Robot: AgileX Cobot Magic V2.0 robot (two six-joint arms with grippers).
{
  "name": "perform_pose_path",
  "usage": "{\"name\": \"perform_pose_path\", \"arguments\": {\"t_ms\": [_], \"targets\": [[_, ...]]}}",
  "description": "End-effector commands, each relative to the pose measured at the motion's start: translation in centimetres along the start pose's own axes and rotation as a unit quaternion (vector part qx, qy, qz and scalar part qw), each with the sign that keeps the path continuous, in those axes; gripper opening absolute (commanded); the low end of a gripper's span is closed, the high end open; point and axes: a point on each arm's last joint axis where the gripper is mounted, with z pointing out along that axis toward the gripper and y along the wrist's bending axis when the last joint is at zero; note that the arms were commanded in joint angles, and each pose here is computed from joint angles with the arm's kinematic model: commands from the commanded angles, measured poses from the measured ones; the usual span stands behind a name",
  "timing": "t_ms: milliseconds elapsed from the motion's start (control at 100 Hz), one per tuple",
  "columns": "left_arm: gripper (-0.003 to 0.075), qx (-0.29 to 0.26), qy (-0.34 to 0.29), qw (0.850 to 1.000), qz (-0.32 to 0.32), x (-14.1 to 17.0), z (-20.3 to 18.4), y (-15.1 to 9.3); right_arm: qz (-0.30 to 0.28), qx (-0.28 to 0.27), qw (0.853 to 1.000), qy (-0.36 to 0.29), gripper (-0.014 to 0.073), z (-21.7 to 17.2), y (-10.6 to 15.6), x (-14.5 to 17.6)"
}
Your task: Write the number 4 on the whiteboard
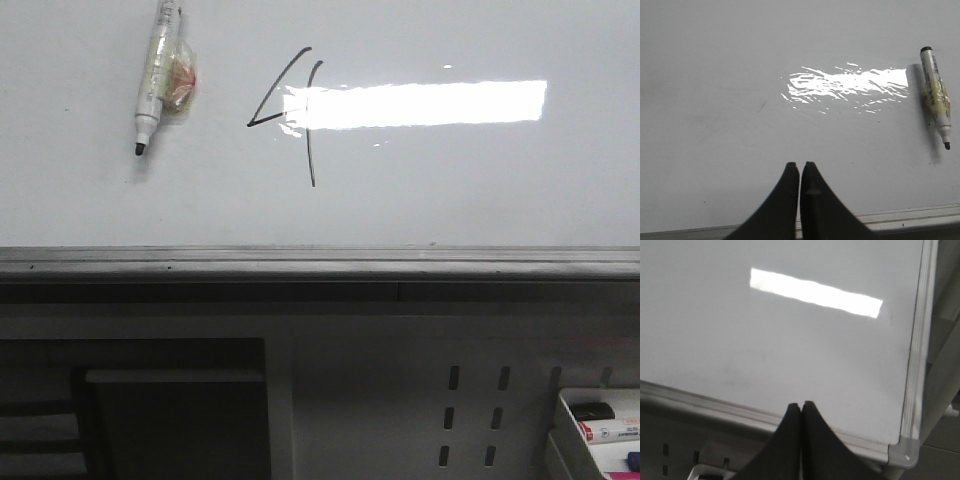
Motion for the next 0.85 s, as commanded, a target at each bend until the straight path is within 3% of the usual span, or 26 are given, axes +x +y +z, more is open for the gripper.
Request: {"name": "perform_pose_path", "arguments": {"t_ms": [0, 80, 840], "targets": [[-0.0020, 0.000, -0.034, 0.999, -0.010, 0.18, -0.18, 0.01, -0.001, 0.019, 0.998, -0.057, -0.0066, -0.16, -0.18, -0.56], [-0.0020, 0.000, -0.034, 0.999, -0.010, 0.18, -0.18, 0.01, 0.009, 0.012, 0.999, -0.035, -0.0066, 0.00, 0.12, 0.35], [-0.0020, 0.000, -0.034, 0.999, -0.010, 0.18, -0.18, 0.01, 0.004, 0.016, 0.999, -0.048, -0.0066, -0.02, 0.03, 0.09]]}}
